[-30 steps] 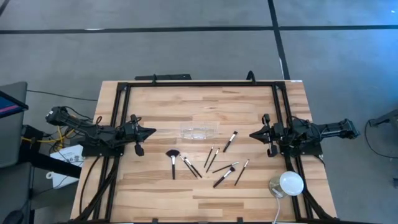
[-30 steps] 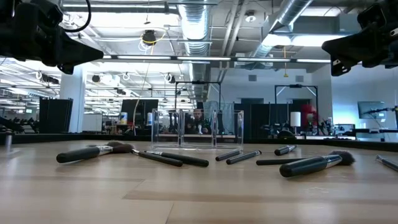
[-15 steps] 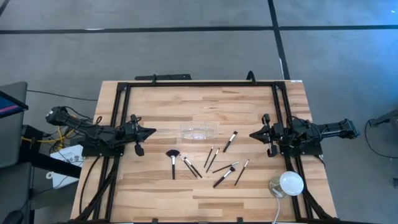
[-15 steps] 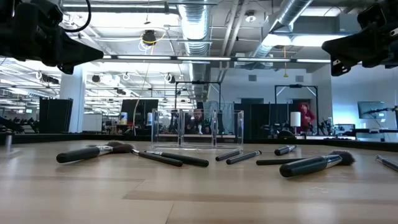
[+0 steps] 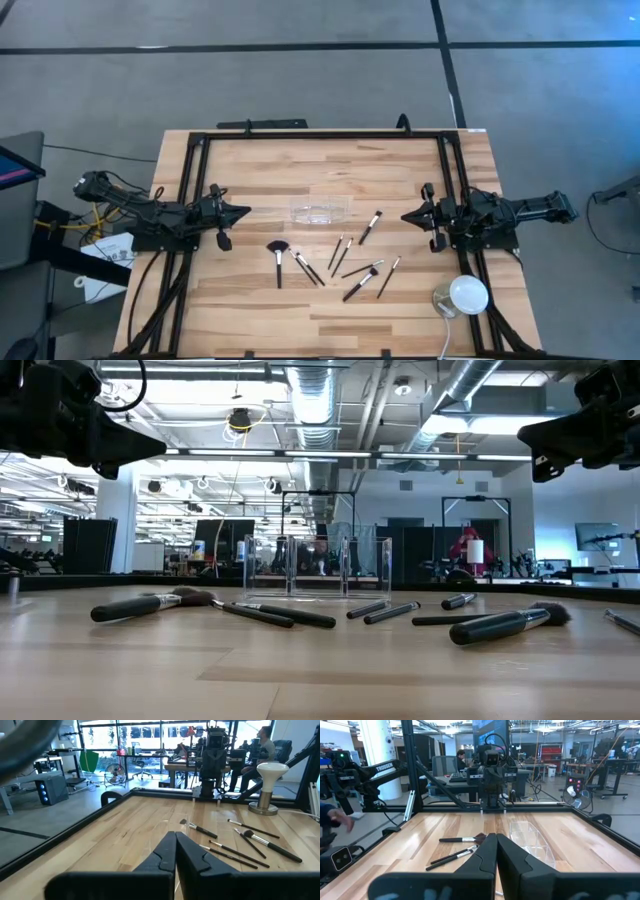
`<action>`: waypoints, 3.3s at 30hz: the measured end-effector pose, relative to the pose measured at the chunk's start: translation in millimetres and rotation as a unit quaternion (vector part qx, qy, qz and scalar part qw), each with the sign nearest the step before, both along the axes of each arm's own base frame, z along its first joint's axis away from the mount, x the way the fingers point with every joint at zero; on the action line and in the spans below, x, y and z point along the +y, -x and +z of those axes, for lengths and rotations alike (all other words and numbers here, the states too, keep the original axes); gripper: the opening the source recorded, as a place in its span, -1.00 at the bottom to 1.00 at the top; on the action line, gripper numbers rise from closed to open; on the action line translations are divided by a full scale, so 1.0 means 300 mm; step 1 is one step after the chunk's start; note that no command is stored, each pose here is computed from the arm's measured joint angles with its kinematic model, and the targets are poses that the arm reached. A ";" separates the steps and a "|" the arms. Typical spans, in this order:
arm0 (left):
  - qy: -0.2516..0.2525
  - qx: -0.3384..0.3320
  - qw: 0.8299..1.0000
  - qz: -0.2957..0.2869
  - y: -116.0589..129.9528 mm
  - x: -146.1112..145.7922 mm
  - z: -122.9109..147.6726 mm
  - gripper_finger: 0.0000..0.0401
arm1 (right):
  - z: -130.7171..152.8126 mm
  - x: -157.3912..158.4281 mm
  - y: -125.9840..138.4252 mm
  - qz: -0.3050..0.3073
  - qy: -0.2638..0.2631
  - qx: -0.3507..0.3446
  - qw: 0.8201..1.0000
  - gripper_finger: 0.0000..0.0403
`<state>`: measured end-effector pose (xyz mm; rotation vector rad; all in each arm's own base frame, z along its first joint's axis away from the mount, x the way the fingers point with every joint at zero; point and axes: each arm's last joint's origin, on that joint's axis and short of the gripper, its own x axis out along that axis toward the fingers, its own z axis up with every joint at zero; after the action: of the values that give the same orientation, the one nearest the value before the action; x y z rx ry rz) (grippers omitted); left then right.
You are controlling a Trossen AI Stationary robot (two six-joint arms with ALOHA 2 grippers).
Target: Put items in baskets/containers
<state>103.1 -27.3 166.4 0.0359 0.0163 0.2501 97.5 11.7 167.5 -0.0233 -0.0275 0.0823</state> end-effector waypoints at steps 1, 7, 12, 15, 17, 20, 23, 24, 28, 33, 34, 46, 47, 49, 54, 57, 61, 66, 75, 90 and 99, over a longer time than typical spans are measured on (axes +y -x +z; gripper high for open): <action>0.000 0.000 1.000 0.000 0.000 0.000 0.000 -0.98 | 0.000 0.000 0.000 0.000 0.000 0.000 1.000 -1.00; 0.000 0.000 1.000 0.000 0.000 0.000 0.000 -0.98 | 0.000 0.000 0.000 0.000 0.000 0.000 1.000 -1.00; 0.000 0.000 1.000 0.000 0.000 0.000 0.000 -0.98 | 0.000 0.000 0.000 0.000 0.000 0.000 1.000 -1.00; 0.000 0.000 1.000 0.000 0.000 0.000 0.000 -0.98 | 0.000 0.000 0.000 0.000 0.000 0.000 1.000 -1.00; 0.000 0.000 1.000 0.000 0.000 0.000 0.000 -0.98 | 0.000 0.000 0.000 0.000 0.000 0.000 1.000 -1.00; 0.000 0.000 1.000 0.000 0.000 0.000 0.000 -0.98 | 0.000 0.000 0.000 0.000 0.000 0.000 1.000 -1.00; 0.000 0.000 1.000 0.000 0.000 0.000 0.001 -0.98 | 0.000 0.000 0.000 0.000 0.000 0.000 1.000 -1.00; 0.000 0.000 1.000 0.000 0.000 0.000 0.000 -0.98 | 0.000 0.000 0.000 0.000 0.000 0.000 1.000 -1.00; 0.020 -0.008 1.000 0.000 0.000 0.000 0.002 -0.98 | 0.000 0.000 0.000 0.000 0.000 0.000 1.000 -1.00; 0.117 -0.034 0.993 -0.011 -0.001 -0.002 0.005 -0.98 | 0.000 0.000 0.000 0.000 0.000 0.000 1.000 -1.00; 0.118 -0.039 0.992 -0.011 -0.001 -0.002 0.007 -0.98 | 0.000 0.000 0.000 0.000 0.000 0.000 1.000 -1.00; 0.036 -0.058 0.997 0.024 -0.005 0.024 0.036 -0.84 | 0.000 0.000 0.000 0.000 0.000 0.000 1.000 -1.00; 0.033 -0.060 0.997 0.034 -0.006 0.030 0.039 -0.79 | 0.000 0.000 0.000 0.000 0.000 0.000 1.000 -1.00; 0.023 -0.063 0.996 0.051 -0.008 0.043 0.056 -0.68 | 0.000 0.000 0.000 0.000 0.000 0.000 1.000 -1.00; 0.020 -0.068 0.997 0.039 -0.028 0.058 0.112 -0.40 | 0.000 0.000 0.000 0.000 0.000 0.000 1.000 -1.00; 0.030 -0.053 0.998 0.004 -0.059 0.054 0.132 -0.28 | 0.000 0.000 0.000 0.000 0.000 0.000 1.000 -1.00; 0.048 0.001 0.998 -0.044 -0.119 0.038 0.119 -0.22 | 0.000 0.000 0.000 0.000 0.000 0.000 1.000 -1.00; 0.191 0.098 0.972 -0.094 -0.186 0.008 0.026 -0.25 | -0.001 0.000 0.000 0.000 0.000 0.001 1.000 -1.00; 0.336 0.247 0.904 -0.098 -0.227 -0.042 -0.126 -0.28 | 0.001 0.000 0.000 0.000 0.000 -0.002 1.000 -1.00; 0.351 0.240 0.893 -0.145 -0.230 -0.108 -0.125 -0.37 | 0.130 -0.004 0.029 0.004 -0.048 -0.188 0.981 -1.00; 0.335 0.219 0.907 -0.131 -0.235 -0.127 -0.126 -0.38 | 0.131 -0.006 0.028 0.002 -0.049 -0.178 0.983 -1.00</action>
<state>173.6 -65.4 128.4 -0.5913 0.5435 -0.0492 89.1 10.0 206.8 0.0619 -0.3893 0.0802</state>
